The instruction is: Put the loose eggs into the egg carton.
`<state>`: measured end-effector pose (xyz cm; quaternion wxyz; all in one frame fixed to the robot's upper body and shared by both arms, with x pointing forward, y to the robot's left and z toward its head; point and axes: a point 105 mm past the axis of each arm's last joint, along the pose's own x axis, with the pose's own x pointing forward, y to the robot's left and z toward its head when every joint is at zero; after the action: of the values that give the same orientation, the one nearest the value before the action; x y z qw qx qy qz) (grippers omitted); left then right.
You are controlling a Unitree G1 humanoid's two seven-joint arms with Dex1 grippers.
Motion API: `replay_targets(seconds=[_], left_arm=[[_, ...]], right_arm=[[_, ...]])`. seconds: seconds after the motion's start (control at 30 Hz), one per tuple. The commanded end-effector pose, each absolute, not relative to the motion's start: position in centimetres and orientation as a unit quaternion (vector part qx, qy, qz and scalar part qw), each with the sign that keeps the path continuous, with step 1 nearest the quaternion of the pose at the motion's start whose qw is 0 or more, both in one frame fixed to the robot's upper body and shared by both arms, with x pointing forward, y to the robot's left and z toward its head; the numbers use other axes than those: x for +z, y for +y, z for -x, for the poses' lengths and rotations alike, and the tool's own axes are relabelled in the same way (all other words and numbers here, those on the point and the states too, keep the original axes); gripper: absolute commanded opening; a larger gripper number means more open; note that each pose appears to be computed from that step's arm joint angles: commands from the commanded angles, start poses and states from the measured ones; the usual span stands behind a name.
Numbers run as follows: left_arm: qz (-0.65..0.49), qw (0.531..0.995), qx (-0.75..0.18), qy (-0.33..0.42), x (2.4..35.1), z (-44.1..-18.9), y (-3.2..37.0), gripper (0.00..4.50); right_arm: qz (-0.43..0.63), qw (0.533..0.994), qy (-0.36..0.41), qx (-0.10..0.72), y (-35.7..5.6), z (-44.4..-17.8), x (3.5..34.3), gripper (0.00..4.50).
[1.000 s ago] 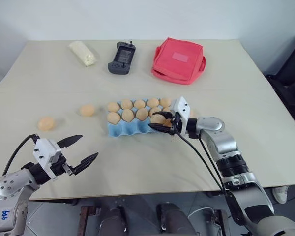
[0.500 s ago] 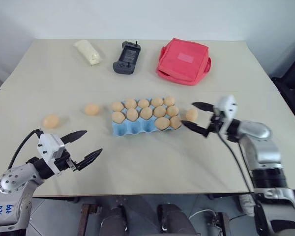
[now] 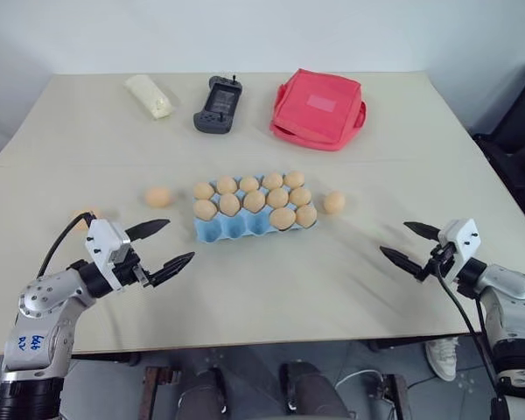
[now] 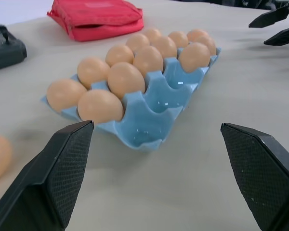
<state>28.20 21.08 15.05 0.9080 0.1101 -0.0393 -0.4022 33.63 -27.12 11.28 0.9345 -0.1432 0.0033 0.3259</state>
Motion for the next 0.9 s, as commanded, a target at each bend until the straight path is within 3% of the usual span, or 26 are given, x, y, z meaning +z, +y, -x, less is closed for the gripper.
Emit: replay_targets(seconds=[0.03, 0.37, 0.67, 0.77, 0.9], left_arm=[[-0.117, 0.903, -0.409, -0.057, 15.9, -28.3, 20.9, 4.5], [-0.116, 0.903, -0.409, -0.06, 16.0, -27.8, 20.6, 4.5], [-0.116, 0.914, -0.385, -0.063, 16.1, -26.9, 21.1, 4.5], [-0.117, 0.916, -0.378, -0.064, 16.1, -26.7, 21.3, 4.5], [-0.118, 0.918, -0.373, -0.063, 16.1, -26.5, 21.4, 4.5]], right_arm=[[0.156, 0.918, -0.026, 0.363, -25.1, -35.2, 13.7, 4.47], [0.186, 0.867, 0.02, 0.461, -18.2, -40.3, 15.7, 4.47], [0.203, 0.862, 0.045, 0.462, -15.7, -42.1, 15.3, 4.47], [0.193, 0.867, 0.028, 0.459, -15.3, -42.4, 16.0, 3.86], [0.192, 0.862, 0.011, 0.469, -15.3, -42.2, 16.7, 2.54]])
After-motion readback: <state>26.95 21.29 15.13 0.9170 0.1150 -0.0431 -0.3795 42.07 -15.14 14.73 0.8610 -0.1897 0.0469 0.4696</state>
